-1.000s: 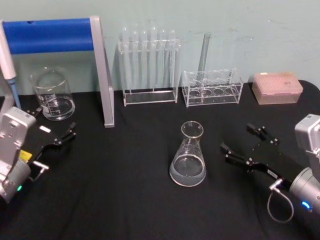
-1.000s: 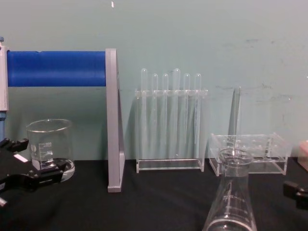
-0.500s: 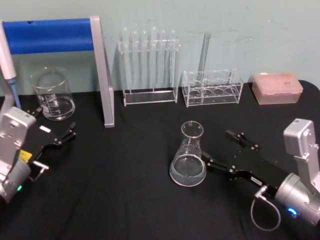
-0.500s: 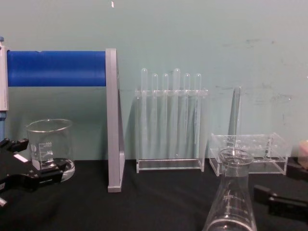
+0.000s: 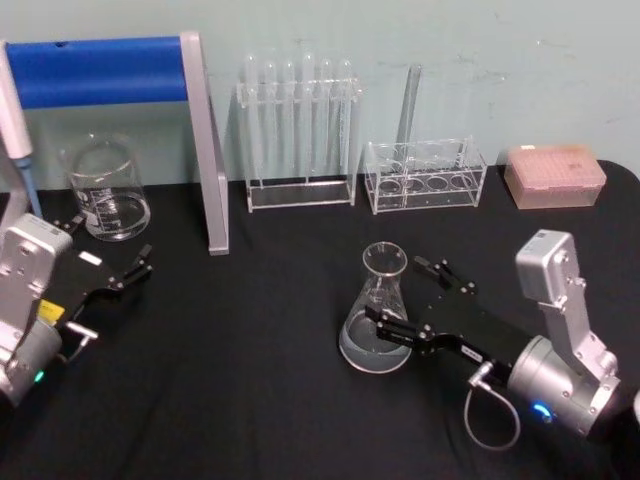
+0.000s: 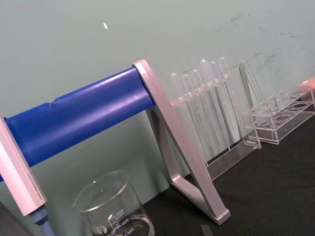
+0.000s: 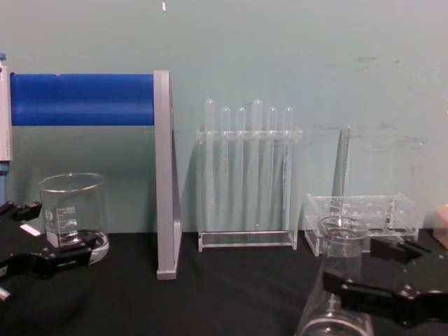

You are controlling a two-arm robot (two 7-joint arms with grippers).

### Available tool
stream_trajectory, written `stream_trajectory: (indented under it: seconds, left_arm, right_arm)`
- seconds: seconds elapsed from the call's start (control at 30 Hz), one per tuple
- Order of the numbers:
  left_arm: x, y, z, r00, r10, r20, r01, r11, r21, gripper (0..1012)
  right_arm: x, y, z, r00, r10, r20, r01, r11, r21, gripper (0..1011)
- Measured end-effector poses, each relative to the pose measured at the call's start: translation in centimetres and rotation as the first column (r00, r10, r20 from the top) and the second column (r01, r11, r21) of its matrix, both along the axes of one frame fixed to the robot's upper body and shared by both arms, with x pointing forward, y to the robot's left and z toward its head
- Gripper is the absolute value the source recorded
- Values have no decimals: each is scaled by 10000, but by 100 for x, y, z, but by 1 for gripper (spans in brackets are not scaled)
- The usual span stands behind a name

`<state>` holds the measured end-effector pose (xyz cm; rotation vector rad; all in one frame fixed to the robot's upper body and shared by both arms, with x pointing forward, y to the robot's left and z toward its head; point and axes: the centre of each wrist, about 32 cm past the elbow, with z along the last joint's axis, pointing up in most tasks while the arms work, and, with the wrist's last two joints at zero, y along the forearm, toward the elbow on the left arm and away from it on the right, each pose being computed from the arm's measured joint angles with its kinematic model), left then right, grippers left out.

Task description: Grasp the erlenmeyer flask with one hand, shake it three times, then place it back.

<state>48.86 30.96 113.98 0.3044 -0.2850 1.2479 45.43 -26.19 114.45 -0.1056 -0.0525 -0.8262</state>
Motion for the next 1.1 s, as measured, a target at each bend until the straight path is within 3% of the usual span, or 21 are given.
stream_trajectory:
  seconds: [0.57, 1.1]
  left_arm:
    - [0, 0, 0, 10000, 1, 0, -1, 10000, 0, 1001]
    - [0, 0, 0, 10000, 1, 0, -1, 10000, 0, 1001]
  right_arm:
    - [203, 179, 4, 9997, -212, 91, 211, 9997, 124, 1000]
    - [216, 185, 13, 9996, -237, 136, 235, 9996, 138, 1000]
